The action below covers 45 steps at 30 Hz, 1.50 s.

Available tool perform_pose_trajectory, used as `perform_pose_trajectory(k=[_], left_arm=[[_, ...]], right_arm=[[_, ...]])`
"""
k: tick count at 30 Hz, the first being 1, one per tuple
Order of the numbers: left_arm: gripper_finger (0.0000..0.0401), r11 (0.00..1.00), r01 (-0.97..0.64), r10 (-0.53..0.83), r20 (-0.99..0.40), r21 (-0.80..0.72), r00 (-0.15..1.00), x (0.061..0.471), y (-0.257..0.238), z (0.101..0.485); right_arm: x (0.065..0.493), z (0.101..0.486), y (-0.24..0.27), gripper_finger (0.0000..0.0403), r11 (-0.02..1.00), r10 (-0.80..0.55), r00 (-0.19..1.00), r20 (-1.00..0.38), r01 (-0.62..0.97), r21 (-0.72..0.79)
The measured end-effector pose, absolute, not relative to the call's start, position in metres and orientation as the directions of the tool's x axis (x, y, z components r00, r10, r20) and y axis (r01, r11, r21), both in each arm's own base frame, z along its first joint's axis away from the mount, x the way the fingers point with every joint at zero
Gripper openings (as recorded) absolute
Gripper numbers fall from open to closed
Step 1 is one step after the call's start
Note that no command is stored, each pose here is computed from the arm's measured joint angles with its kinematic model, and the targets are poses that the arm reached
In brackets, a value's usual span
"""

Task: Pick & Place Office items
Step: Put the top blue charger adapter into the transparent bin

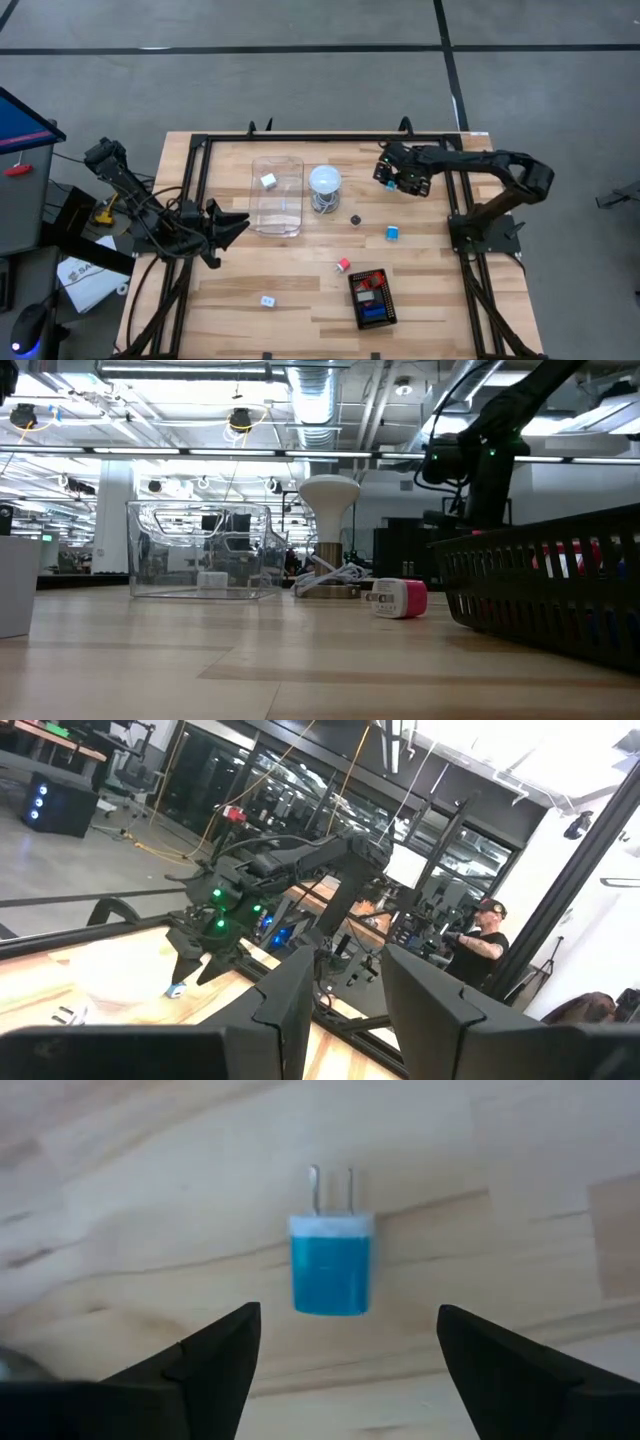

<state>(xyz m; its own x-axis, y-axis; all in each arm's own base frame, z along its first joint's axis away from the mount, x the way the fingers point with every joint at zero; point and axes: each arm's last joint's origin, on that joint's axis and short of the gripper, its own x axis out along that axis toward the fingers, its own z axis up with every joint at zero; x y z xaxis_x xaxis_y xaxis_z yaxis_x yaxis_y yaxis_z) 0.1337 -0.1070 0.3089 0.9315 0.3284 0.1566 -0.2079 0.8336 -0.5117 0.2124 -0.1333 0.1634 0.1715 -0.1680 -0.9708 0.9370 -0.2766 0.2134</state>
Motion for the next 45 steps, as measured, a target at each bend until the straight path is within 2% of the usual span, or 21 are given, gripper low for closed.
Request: perform_pose_trajectory(k=[13,21,33,38,45], left_arm=[[0.0117,0.831,-0.205,0.329,0.16,-0.517,0.931,0.134,-0.107,0.31],[0.0117,0.829,-0.203,0.33,0.162,-0.522,0.93,0.134,-0.107,0.31],[0.0117,0.823,-0.2,0.333,0.166,-0.532,0.928,0.133,-0.106,0.311],[0.0117,0.821,-0.207,0.34,0.163,-0.532,0.926,0.133,-0.106,0.311],[0.0117,0.82,-0.209,0.342,0.163,-0.533,0.926,0.133,-0.106,0.311]], right_arm=[[0.209,0.157,-0.144,0.0292,-0.344,-0.166,0.154,-0.974,0.917,0.204],[0.218,0.139,-0.145,0.0276,-0.333,-0.101,0.161,-0.982,0.925,0.186],[0.215,0.137,-0.153,0.0269,-0.361,-0.1,0.157,-0.983,0.915,0.183],[0.212,0.136,-0.156,0.0237,-0.37,-0.096,0.161,-0.982,0.911,0.185],[0.213,0.136,-0.157,0.0148,-0.363,-0.116,0.161,-0.98,0.912,0.193]])
